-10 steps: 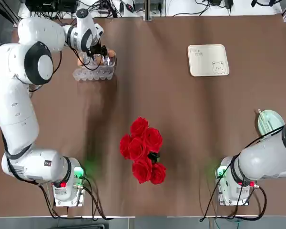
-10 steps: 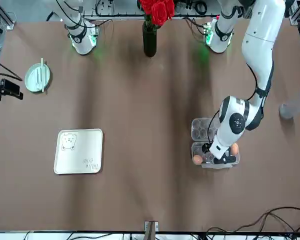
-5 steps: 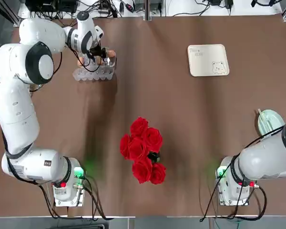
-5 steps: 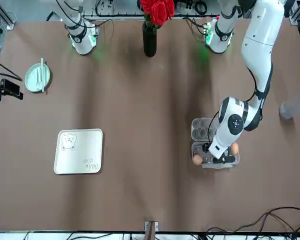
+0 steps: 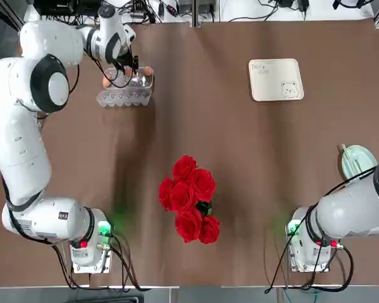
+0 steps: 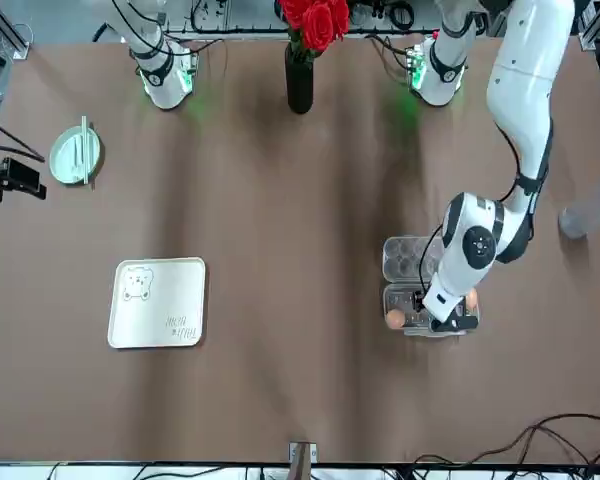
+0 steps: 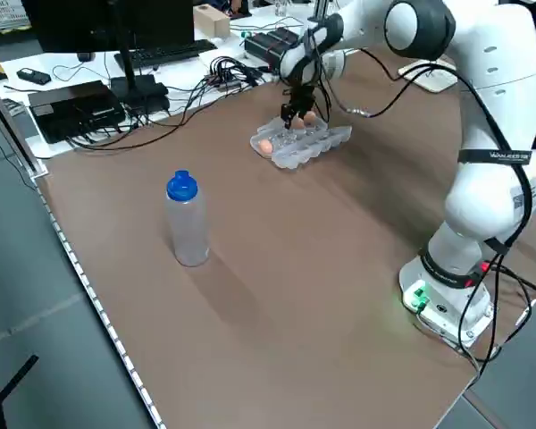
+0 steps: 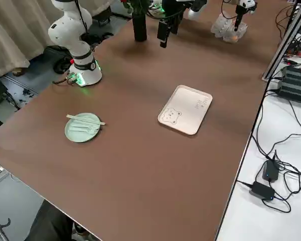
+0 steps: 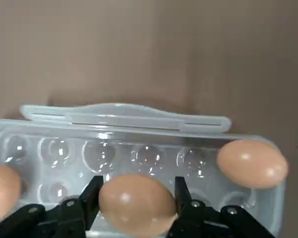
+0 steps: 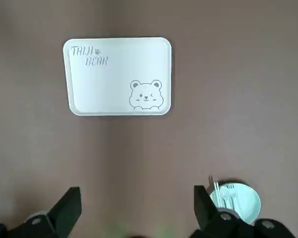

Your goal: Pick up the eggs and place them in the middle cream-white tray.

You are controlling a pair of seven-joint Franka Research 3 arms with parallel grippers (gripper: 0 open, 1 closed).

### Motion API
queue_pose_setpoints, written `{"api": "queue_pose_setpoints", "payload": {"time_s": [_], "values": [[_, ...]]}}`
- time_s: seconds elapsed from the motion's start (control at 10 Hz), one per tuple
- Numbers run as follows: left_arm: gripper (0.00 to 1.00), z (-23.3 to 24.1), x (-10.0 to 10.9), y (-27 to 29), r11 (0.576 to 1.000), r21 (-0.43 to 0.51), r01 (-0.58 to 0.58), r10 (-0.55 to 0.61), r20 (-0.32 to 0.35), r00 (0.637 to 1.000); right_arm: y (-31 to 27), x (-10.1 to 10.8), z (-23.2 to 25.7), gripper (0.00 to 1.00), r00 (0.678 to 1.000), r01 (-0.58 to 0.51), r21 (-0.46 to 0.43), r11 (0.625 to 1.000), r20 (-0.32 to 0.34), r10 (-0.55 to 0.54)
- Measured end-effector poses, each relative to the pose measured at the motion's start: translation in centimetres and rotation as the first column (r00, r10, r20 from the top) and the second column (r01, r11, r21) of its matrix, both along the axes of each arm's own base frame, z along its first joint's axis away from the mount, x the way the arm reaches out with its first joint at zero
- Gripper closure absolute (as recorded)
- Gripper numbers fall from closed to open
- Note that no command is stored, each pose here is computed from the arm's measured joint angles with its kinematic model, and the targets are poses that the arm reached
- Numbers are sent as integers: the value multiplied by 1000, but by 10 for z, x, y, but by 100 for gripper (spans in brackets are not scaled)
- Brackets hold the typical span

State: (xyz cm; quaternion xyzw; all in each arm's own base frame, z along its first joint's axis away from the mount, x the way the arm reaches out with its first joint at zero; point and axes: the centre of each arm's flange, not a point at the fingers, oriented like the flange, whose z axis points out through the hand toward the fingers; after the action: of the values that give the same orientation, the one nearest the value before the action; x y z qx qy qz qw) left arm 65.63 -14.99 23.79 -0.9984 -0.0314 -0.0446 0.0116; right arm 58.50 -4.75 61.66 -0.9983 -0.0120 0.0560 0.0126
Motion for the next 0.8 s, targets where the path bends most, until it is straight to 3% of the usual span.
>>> {"api": "queue_pose_setpoints", "payload": {"time_s": [0.3,0.8], "values": [[37,65,7,-72,991,-33,-129,129,18,991,0,0,0,0,1000,0,0,1000,0,0],[37,34,-61,-310,941,-166,-295,300,3,954,1,0,-1,0,1000,-1,0,1000,-1,1]]}}
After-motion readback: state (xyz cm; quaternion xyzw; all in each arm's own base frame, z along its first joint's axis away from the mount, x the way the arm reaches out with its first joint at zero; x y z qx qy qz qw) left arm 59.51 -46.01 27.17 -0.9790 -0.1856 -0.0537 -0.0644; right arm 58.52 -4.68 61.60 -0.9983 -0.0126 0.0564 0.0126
